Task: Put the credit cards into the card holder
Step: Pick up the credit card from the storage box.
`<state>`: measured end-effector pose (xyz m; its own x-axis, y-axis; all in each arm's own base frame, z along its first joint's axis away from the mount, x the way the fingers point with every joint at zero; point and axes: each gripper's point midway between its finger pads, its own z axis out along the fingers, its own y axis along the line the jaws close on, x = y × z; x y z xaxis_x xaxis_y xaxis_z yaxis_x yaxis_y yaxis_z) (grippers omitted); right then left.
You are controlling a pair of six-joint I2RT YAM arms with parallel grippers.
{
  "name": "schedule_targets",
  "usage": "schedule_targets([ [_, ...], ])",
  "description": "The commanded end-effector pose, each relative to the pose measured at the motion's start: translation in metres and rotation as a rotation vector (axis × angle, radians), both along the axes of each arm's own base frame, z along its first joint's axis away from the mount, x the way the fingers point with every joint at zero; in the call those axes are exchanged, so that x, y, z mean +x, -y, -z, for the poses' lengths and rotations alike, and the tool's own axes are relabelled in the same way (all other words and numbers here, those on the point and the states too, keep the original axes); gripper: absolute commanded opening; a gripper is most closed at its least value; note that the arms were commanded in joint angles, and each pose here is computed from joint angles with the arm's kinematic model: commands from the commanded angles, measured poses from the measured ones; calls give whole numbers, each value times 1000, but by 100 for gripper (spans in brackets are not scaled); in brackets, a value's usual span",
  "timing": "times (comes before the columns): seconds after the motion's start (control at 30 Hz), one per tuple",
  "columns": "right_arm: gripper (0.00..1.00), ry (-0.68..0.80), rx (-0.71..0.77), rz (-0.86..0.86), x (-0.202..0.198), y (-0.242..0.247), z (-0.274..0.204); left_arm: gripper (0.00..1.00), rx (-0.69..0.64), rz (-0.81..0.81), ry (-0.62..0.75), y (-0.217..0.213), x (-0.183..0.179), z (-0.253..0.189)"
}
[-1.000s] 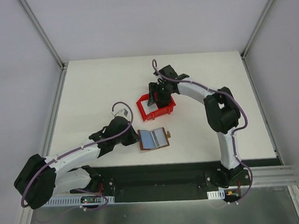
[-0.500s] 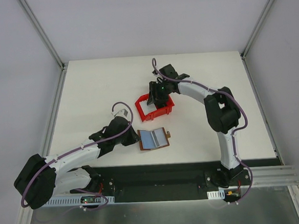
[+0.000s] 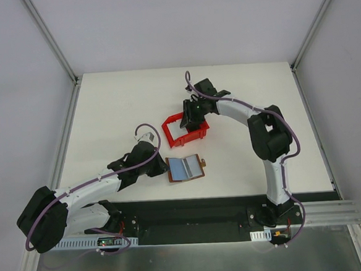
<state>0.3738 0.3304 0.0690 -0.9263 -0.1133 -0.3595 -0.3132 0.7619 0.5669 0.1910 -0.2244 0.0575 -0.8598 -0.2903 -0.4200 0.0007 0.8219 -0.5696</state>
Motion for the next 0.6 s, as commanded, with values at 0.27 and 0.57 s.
schedule_targets([
  [0.27,28,59,82,-11,1,-5,-44,0,2,-21,15,-4,3,-1],
  [0.57,21,56,90,-2,3,-3,-46,0,7,-18,14,-5,3,0],
])
